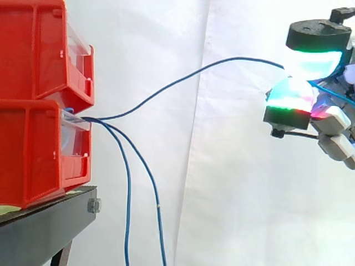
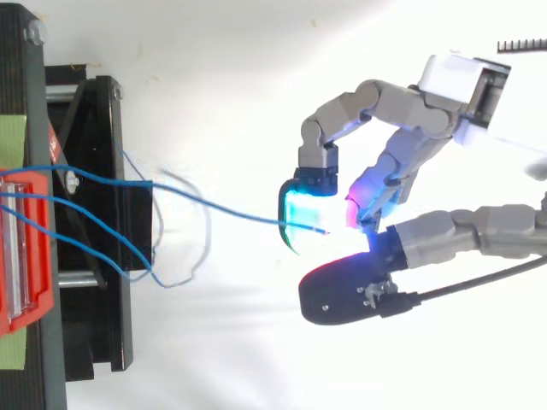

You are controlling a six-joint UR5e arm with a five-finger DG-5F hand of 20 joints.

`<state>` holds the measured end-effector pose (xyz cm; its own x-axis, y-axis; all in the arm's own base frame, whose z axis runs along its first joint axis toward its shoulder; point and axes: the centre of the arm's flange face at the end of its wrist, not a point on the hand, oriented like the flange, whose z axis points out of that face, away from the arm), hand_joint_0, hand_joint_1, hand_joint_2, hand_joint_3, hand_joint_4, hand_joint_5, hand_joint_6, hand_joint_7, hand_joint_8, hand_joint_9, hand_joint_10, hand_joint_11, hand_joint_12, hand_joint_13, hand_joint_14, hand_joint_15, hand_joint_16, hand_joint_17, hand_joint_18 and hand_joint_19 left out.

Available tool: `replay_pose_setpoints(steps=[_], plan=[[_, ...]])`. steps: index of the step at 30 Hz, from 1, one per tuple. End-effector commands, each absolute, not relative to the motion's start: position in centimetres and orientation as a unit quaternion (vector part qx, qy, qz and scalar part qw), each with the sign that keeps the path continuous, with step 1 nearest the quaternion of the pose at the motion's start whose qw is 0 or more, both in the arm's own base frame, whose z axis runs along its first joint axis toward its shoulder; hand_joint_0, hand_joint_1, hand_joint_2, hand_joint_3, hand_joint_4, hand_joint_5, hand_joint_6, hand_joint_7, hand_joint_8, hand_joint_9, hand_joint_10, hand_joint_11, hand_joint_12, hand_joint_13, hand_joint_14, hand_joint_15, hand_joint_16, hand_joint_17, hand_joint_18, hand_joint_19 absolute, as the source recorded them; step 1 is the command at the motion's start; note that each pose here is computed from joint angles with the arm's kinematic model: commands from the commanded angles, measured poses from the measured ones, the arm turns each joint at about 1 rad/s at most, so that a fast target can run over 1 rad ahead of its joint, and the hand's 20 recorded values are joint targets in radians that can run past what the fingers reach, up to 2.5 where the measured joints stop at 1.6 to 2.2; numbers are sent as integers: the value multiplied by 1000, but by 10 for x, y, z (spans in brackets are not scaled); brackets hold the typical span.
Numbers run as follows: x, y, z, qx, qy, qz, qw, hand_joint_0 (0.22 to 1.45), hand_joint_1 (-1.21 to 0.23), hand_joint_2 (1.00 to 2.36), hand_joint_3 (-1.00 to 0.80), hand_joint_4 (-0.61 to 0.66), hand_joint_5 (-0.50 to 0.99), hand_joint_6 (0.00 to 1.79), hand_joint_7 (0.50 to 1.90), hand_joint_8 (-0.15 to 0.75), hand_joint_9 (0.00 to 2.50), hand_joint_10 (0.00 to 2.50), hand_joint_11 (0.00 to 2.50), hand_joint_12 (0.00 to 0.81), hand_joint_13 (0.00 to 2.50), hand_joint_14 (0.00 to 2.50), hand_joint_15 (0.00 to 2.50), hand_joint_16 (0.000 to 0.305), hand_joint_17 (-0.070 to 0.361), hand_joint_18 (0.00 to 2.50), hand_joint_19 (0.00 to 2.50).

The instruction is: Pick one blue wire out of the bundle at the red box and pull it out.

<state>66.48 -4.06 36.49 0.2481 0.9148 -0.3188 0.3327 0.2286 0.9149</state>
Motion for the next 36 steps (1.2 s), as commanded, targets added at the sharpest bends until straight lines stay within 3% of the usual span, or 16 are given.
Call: replay_pose_setpoints(steps=[1,15,22,36], plan=[[665,-41,364,563,555,261,553,548,-611,1000,-500,163,-111,923,1041,351,1136,13,737,417,1090,22,669,49,111,1012,651],[665,-41,364,563,555,262,554,505,-661,1000,-500,174,-123,922,946,357,1114,10,738,427,1092,20,667,52,117,1021,646],[664,-41,365,563,555,262,554,568,-655,1006,-426,159,-111,914,1047,346,1133,14,737,409,1088,23,669,48,107,1003,665],[664,-43,365,564,554,261,554,595,-764,1013,-263,119,-99,937,1047,368,1161,10,745,421,1122,23,666,51,114,1063,622]])
